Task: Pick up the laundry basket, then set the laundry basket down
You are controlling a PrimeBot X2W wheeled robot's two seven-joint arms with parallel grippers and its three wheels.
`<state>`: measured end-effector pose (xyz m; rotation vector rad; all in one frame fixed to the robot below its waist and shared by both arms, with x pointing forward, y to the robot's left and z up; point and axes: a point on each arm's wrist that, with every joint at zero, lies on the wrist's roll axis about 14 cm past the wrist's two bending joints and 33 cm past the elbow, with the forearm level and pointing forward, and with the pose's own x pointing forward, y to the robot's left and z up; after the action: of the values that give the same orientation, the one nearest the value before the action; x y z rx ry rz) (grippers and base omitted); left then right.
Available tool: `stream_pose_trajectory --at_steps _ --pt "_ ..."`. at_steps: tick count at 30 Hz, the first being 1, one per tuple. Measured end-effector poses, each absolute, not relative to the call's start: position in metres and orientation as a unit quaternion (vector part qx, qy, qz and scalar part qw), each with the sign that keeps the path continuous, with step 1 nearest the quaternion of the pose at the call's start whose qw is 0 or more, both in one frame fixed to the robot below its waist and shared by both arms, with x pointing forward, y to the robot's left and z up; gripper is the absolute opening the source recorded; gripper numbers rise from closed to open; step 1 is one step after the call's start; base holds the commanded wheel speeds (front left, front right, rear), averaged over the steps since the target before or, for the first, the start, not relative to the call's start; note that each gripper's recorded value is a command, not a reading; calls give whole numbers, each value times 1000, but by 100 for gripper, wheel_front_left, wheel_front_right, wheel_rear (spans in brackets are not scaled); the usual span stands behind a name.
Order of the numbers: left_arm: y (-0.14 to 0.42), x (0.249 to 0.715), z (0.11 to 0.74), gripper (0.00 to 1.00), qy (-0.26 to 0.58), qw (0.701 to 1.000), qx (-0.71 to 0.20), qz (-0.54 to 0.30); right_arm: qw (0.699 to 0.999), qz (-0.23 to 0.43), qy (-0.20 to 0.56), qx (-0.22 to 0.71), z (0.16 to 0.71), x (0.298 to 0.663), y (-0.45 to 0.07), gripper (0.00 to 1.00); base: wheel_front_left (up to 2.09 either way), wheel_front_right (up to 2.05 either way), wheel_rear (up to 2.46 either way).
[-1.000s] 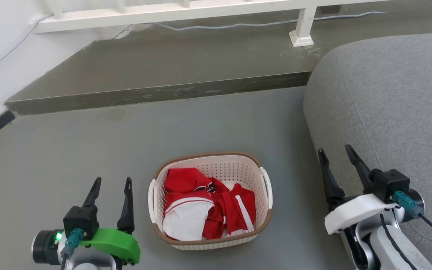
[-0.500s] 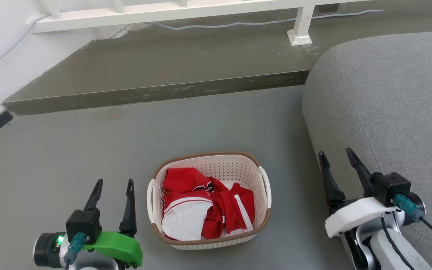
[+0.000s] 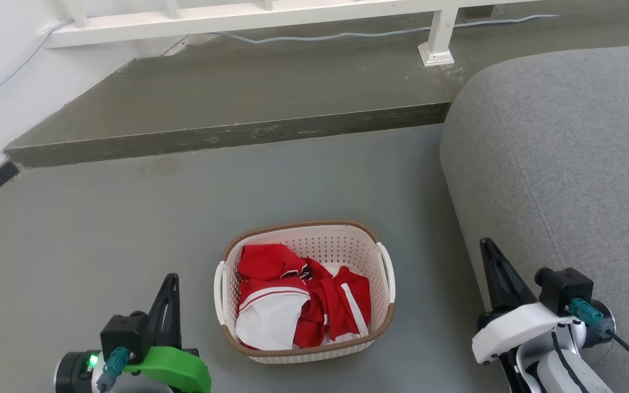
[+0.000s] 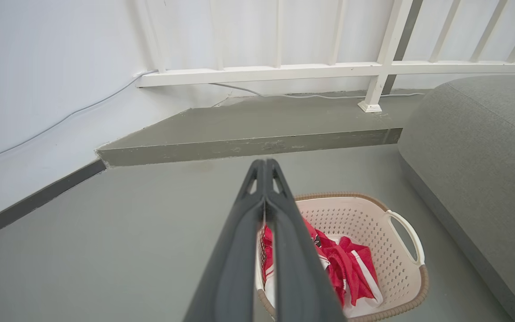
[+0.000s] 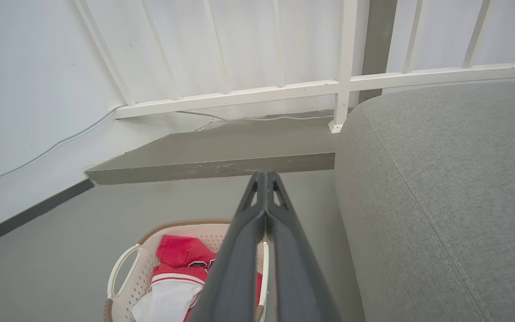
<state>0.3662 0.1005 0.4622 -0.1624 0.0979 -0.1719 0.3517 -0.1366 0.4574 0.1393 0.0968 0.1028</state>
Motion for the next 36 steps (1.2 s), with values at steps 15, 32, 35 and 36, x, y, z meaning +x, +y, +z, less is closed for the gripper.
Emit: stream_pose_trajectory --at_steps 15,32,35,36 --pt "109 364 461 0 71 977 -192 -58 981 25 57 186 462 356 -143 0 0 0 0" --pt "128 365 456 0 97 947 -307 -19 951 -13 76 299 459 359 -161 0 0 0 0" --pt "131 365 456 0 99 939 -328 -14 944 -18 79 320 458 359 -164 0 0 0 0" --pt "132 365 455 0 101 937 -334 -12 942 -18 80 326 458 359 -164 0 0 0 0"
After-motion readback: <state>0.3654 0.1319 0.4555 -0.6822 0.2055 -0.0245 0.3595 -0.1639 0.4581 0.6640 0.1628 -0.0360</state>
